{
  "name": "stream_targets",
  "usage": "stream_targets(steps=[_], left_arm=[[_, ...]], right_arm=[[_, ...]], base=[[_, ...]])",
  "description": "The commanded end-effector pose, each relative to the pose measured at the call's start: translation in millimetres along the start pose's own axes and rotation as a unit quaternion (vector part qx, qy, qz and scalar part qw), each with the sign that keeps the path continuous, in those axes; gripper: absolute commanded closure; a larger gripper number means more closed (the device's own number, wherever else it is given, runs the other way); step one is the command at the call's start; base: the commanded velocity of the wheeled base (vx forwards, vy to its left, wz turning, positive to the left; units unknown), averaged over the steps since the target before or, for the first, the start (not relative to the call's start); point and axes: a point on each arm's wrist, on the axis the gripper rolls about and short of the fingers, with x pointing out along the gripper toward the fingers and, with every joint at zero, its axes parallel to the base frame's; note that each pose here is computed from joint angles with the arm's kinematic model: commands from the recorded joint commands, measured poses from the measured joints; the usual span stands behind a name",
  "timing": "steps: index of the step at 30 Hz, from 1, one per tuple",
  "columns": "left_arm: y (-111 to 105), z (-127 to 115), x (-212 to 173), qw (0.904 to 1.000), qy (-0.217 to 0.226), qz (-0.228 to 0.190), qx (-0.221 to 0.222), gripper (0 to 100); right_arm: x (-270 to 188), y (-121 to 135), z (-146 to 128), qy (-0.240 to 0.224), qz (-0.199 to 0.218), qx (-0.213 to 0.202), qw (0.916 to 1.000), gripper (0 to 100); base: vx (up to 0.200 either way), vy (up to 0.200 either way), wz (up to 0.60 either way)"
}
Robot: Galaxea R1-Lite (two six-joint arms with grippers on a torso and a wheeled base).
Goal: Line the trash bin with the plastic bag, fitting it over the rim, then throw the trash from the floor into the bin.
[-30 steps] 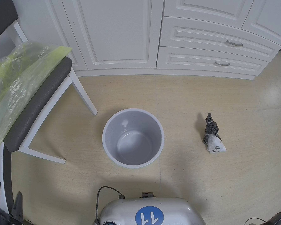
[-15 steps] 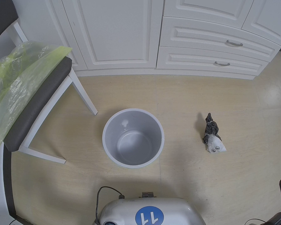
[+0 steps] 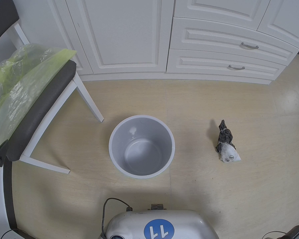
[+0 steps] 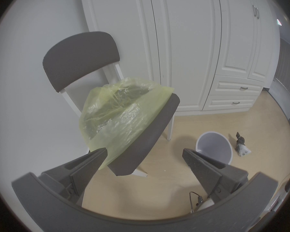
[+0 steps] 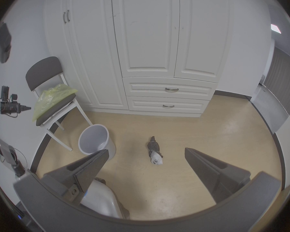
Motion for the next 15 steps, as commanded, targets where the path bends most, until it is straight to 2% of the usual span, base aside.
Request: stream_targets(steps=[1,7,13,15], left_arm=[[-3.6,-15.7,14.1,0.9996,0.025,-0.008,0.010,0],[-6.6,-14.7,31.5,0.9994,0.032,-0.016,0.005,0],[-8.2,-14.2,42.8,0.9989,0.043,-0.016,0.013,0],[-7.5,-15.0,45.9,0.9983,0.050,-0.007,0.029,0]], right_arm=[[32.4,-3.5,22.3,0.022,0.004,0.012,0.9997,0],[61.3,-6.8,37.5,-0.015,-0.004,0.041,0.9990,0],[68.7,-7.1,33.6,-0.001,-0.001,0.050,0.9987,0],[71.8,-7.4,31.2,0.006,-0.002,0.051,0.9987,0]], base=[[0.000,0.000,0.00],[0.000,0.000,0.00],[0.000,0.000,0.00],[0.000,0.000,0.00]])
